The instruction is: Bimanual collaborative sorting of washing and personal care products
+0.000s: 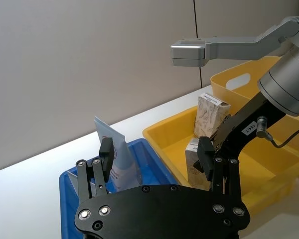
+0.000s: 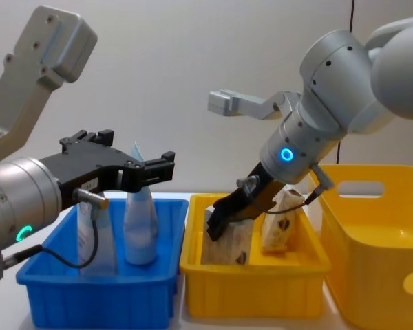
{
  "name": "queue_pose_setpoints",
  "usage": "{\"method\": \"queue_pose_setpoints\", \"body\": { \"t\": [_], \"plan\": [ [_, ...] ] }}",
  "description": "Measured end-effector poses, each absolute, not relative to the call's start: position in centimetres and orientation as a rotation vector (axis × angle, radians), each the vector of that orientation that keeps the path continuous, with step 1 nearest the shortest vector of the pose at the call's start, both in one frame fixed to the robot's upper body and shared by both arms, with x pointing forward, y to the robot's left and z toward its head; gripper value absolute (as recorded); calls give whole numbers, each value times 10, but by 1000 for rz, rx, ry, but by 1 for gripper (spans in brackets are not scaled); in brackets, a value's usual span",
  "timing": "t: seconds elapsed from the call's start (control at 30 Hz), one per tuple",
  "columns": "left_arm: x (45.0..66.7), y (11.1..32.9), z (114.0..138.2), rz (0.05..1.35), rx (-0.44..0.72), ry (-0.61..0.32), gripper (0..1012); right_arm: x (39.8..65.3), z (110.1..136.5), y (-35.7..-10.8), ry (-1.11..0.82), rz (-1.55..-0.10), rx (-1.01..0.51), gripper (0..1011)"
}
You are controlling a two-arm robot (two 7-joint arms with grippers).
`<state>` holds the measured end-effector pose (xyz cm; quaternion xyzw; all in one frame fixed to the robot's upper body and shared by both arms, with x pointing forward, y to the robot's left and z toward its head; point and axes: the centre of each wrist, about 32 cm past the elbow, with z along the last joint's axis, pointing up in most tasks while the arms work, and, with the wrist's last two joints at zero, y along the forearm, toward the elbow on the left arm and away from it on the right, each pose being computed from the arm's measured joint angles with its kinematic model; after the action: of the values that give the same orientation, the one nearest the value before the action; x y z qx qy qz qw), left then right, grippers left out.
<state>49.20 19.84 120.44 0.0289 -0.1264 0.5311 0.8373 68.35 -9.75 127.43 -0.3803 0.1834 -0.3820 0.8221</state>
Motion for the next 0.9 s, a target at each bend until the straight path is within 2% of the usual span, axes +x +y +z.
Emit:
{"method": "queue_pose_setpoints", "body": {
  "t": [0.57,0.9],
  "plan": [
    [492,198,1204,1124,61,-268,1001,684,1275,-98,389,-810,-804,362],
    [492,198,1204,1124,61,-268,1001,681,1287,-101,324,-814,-778,362]
  ]
}}
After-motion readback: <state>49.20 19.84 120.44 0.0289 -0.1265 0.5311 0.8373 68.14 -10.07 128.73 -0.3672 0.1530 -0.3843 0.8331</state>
